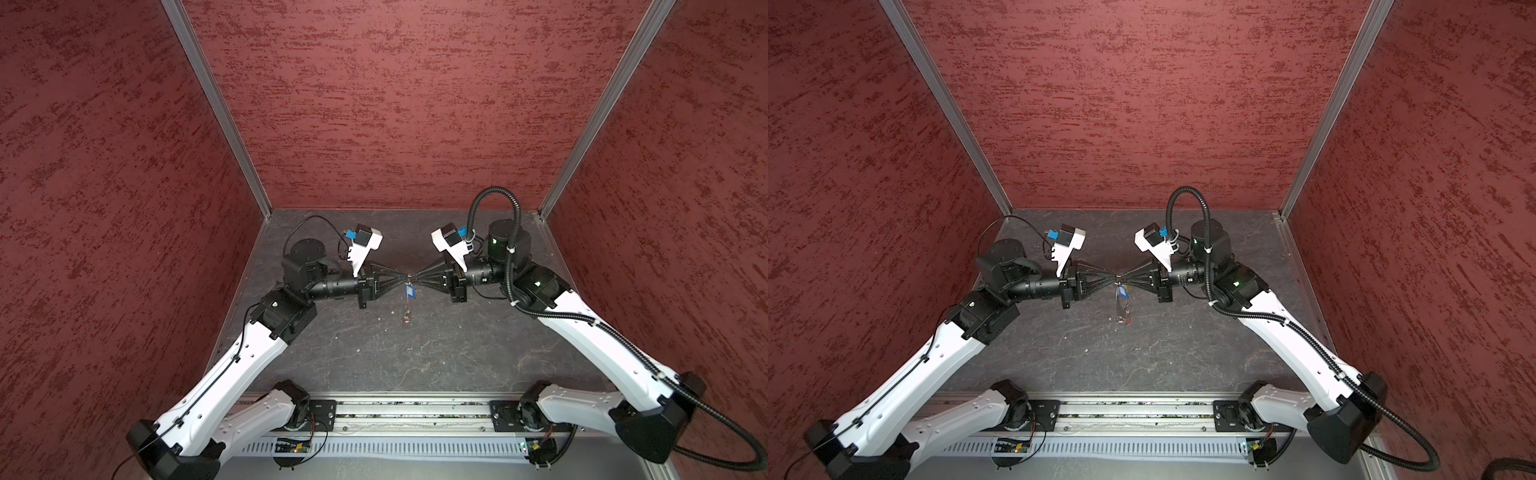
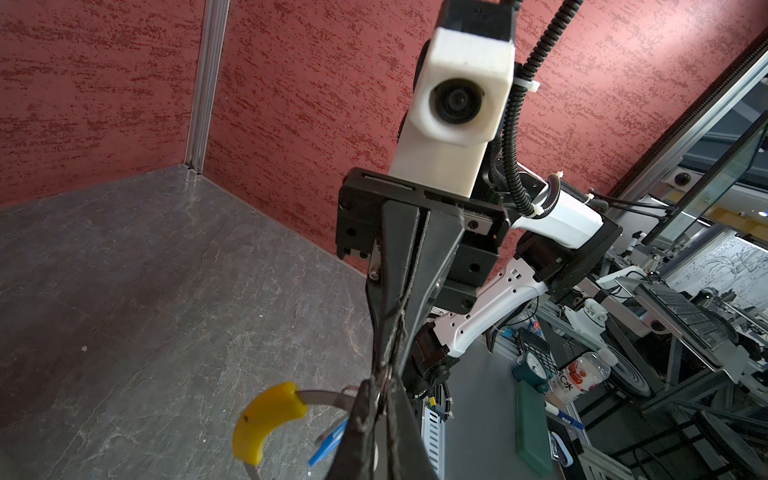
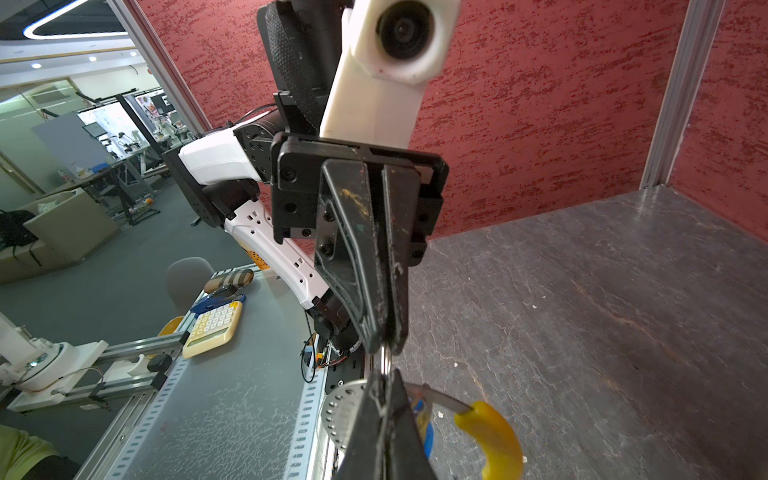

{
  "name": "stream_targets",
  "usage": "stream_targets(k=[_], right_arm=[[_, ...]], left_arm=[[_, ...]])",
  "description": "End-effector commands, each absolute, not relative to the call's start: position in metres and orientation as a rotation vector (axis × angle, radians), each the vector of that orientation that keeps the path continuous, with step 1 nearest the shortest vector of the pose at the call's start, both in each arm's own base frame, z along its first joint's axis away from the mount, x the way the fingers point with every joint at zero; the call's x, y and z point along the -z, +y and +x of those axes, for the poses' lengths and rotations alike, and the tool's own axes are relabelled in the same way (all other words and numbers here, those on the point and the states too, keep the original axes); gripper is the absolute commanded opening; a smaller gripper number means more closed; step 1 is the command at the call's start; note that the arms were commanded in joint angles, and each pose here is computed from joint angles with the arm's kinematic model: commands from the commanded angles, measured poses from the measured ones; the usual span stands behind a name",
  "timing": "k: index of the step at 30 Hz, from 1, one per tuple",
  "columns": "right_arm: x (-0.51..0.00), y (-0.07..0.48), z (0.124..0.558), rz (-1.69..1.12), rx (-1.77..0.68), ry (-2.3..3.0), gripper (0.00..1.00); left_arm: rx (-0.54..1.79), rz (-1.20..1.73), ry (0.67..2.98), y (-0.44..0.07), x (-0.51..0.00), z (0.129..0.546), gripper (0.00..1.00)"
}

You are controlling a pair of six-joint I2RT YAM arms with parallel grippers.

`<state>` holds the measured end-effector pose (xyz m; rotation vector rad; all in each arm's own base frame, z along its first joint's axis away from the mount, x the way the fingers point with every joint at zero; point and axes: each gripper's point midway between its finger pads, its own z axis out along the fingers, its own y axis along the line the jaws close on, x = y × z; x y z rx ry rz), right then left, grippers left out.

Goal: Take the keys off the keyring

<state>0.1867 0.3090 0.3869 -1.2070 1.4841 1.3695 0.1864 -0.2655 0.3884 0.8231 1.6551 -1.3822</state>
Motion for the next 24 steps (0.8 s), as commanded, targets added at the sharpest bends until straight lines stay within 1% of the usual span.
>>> stream_targets(k=[1,17,22,24], right_arm=[[-0.4051,0.3083,0.1859,-1.230,-1.340,1.406,0.00],[-0.4068,0.3102,0.1912,-1.212,-1.327,1.413,0.00],[-0.4114,0.3108,0.1927,-1.199,-1.326,1.400,0.00],[-0.4133,0.3108,0.1934,-1.191,-1.326,1.395,0.00]], left_arm=[[1.396,0.849,1.615,-0.2665,-0.3973,0.1825,0.09],[1.421,0.876,1.600,-0.2722,-0.3967,0.1799,0.08],[1.426,0.889,1.592,-0.2745,-0.3967,0.1775,0.01],[1.425,0.893,1.584,-0.2754,-0.3967,0.1769,0.00]])
